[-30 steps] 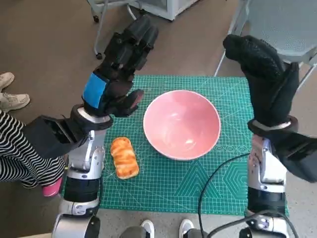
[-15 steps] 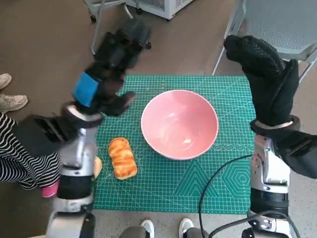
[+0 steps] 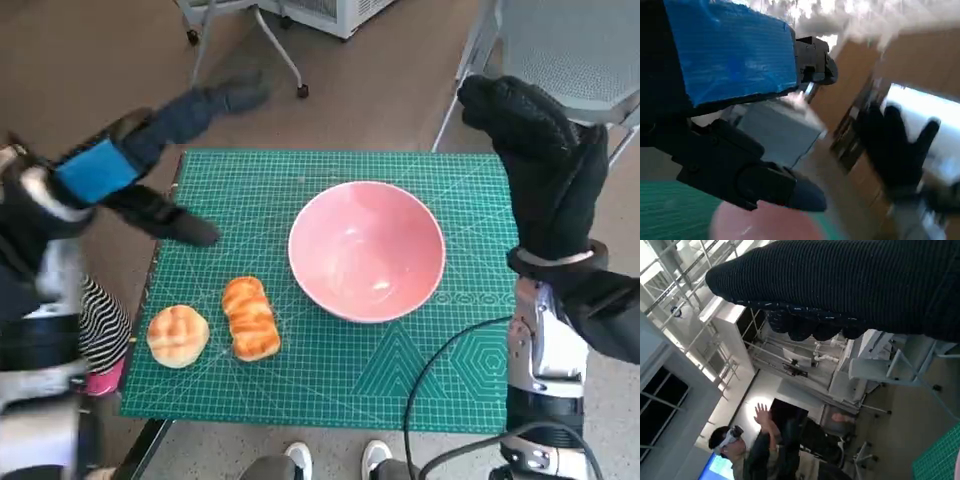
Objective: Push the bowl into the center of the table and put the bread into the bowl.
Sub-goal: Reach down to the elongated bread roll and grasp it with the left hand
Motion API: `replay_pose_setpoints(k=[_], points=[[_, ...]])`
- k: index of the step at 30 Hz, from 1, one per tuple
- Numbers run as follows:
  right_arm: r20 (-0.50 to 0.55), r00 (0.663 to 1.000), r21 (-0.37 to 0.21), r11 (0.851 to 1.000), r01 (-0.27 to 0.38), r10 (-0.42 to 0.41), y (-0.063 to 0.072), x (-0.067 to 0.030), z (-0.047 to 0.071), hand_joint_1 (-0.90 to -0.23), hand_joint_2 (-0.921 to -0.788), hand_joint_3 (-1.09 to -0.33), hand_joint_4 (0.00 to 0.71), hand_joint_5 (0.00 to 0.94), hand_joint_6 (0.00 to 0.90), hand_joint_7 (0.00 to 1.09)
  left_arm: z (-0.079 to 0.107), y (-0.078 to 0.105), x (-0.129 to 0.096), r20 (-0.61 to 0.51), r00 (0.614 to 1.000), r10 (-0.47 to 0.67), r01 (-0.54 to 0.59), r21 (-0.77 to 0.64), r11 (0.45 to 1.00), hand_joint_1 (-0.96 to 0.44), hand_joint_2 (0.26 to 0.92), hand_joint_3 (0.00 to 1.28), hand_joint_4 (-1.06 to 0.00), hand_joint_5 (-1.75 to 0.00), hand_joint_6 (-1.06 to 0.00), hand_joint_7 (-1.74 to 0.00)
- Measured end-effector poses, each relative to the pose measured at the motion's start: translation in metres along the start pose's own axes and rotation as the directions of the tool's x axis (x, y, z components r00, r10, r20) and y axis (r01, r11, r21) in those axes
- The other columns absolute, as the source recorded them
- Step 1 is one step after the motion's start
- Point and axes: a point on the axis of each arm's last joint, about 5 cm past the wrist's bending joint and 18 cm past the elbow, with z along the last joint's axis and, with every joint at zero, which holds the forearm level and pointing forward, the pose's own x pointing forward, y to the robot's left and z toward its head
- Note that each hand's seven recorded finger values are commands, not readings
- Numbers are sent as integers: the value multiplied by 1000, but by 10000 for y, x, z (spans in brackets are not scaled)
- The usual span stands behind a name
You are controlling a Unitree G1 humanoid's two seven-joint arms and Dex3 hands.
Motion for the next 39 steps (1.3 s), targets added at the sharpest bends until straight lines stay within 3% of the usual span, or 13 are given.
replay_pose_setpoints(k=[10, 27, 39], points=[[-1, 1000, 3, 1000, 10, -10, -6, -3, -1, -691, -921, -645, 199, 10, 52, 572, 104, -58, -68, -145, 971, -192, 207, 96, 974, -186, 724, 0, -221, -8, -190, -414], [4, 999, 24, 999, 34, -34, -40, -20, 16, -688, -921, -642, 200, 7, 62, 562, 114, -311, -73, -136, 902, -409, 430, 216, 877, -367, 685, 0, -332, -5, -381, -218], [3, 999, 17, 999, 35, -35, -54, -33, 23, -683, -921, -644, 196, 3, 61, 555, -22, -532, -123, -157, 859, -487, 511, 250, 822, -420, 673, 2, -342, -2, -420, -163]])
